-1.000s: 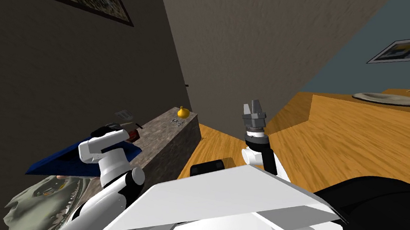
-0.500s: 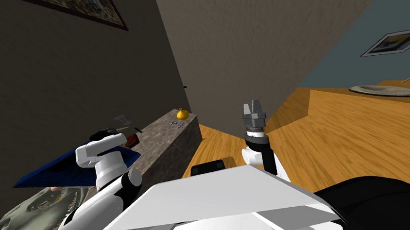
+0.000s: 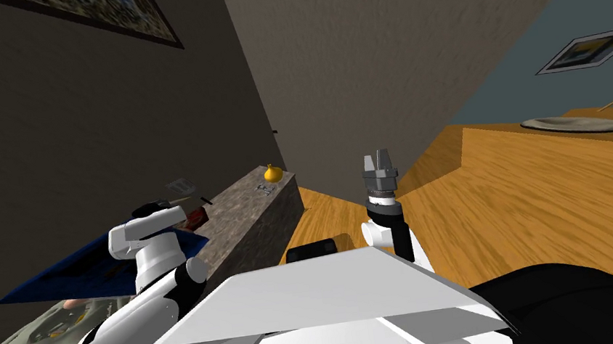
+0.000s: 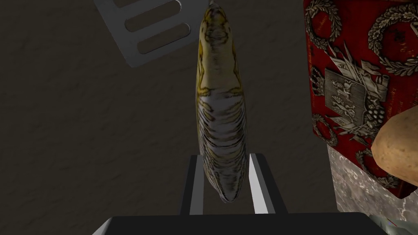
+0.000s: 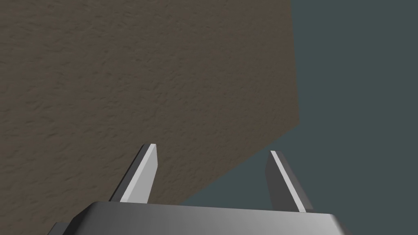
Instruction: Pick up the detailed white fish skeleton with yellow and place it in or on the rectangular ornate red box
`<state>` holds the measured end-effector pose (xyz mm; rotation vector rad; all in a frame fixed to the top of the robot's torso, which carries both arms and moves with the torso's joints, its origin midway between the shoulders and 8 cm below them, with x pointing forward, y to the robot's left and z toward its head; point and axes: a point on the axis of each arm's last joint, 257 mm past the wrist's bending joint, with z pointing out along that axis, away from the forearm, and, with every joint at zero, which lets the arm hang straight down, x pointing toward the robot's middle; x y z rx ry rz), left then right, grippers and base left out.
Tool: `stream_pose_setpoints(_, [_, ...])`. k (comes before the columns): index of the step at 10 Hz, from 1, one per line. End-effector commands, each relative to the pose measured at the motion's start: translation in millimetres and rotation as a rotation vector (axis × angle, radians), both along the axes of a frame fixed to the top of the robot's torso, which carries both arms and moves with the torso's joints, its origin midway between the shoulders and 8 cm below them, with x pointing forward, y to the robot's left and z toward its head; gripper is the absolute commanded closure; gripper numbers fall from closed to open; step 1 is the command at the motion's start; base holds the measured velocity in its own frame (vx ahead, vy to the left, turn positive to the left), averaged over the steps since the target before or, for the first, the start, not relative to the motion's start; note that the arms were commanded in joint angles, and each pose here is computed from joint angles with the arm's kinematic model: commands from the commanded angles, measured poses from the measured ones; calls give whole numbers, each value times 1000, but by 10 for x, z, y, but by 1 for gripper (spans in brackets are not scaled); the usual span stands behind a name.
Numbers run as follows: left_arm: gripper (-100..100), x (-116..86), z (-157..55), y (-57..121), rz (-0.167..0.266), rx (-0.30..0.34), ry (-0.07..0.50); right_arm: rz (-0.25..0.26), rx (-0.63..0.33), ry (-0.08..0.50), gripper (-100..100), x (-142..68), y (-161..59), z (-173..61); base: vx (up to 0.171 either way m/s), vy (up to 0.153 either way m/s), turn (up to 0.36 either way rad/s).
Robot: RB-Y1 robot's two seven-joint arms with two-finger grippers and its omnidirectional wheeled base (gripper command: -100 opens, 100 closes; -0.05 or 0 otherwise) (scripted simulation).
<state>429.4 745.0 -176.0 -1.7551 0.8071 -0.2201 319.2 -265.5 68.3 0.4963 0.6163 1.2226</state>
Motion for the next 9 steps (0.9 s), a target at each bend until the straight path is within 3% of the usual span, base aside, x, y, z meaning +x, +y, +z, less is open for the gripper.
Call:
stream_pose_setpoints(1, [100,-90,-110,68,12,-5,21,0,0,0,0,0,0,0,61,60,6])
stream_pose_setpoints(2, [100,-233,-266,142,30,-8,53,0,0,0,0,0,0,0,71,76,-23])
stream_pose_setpoints(4, [100,-341,-383,187,42,-11,78,0,0,0,0,0,0,0,78,93,-9])
stream_pose_setpoints(5, [100,-297,-312,174,35,-7,65,0,0,0,0,0,0,0,34,31,7])
stream_pose_setpoints(6, [-100,-305,-324,178,37,-7,67,0,0,0,0,0,0,0,6,6,1])
stream_pose_setpoints(9, [-100,-305,-323,178,37,-7,67,0,0,0,0,0,0,0,0,0,0])
